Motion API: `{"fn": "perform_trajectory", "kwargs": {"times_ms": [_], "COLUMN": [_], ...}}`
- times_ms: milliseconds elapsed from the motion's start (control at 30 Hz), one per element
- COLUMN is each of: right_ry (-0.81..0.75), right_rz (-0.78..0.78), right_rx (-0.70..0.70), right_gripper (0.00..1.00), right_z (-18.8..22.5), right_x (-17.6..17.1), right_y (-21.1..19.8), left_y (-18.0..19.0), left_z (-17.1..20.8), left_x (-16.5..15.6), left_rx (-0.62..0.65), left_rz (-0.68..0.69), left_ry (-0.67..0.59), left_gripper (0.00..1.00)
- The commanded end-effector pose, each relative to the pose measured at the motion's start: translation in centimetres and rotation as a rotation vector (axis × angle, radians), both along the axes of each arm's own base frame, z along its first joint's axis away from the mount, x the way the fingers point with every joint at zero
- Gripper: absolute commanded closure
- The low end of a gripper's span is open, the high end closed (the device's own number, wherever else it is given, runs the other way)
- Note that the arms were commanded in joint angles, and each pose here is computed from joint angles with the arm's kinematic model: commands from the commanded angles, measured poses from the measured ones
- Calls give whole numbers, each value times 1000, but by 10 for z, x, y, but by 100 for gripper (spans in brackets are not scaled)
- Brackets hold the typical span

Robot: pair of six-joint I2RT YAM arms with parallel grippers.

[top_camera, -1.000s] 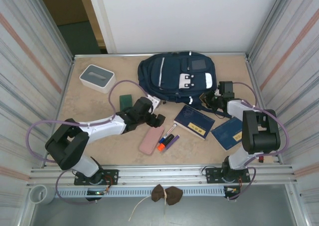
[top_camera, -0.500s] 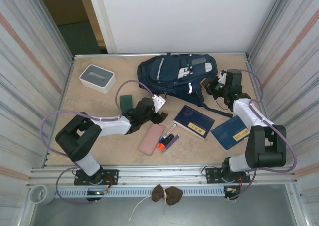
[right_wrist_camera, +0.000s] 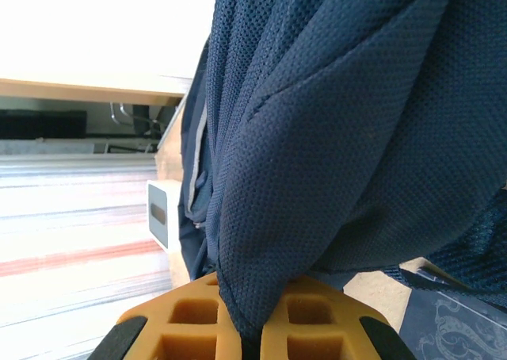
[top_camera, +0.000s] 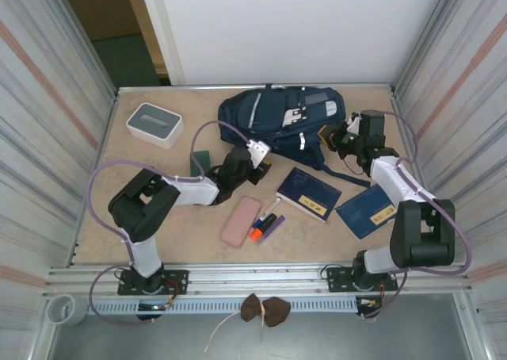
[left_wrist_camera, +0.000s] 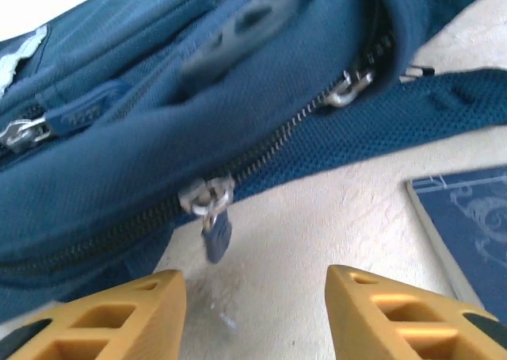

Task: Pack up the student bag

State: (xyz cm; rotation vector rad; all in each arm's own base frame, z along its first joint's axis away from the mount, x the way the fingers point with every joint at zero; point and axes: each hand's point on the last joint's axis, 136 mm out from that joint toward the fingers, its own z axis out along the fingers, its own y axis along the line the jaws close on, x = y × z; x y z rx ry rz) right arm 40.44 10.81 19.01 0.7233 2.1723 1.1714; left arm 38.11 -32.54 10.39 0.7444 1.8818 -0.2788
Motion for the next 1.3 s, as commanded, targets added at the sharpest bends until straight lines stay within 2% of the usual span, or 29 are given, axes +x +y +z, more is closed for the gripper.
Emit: {"fn": "perform_trajectory", "kwargs": {"times_ms": [0,133,267,300,667,800,1067,1267], "right_ry": [-93,-77,-65,-63,-33,-9,18,31], "right_rz": [34,35,39,40,84,94,120,124], "right_rx": [43,32,33,30,-66,-96,-92,-94], "right_gripper": [100,100,100,100,100,100,100,100], "right_z": [34,26,18,17,1,-7,-18,-27], "right_x": [3,3,3,3,0,2,18,32], "right_y": [5,3,2,1,-27,-42,-56,-59], "left_y": [-5,-3,1,3,65,85,99,75], "left_z": [19,19,12,12,8,3,7,5], "left_x": [17,20,20,19,17,17,14,6], "left_rx": [-46,-49,-39,-36,41,73,50,37], "left_rz": [44,69,77,86,266,288,218,99], "left_ry": [-52,-50,-33,-34,-12,-13,39,84], "left_gripper": [59,75,98,100,100,100,100,100]}}
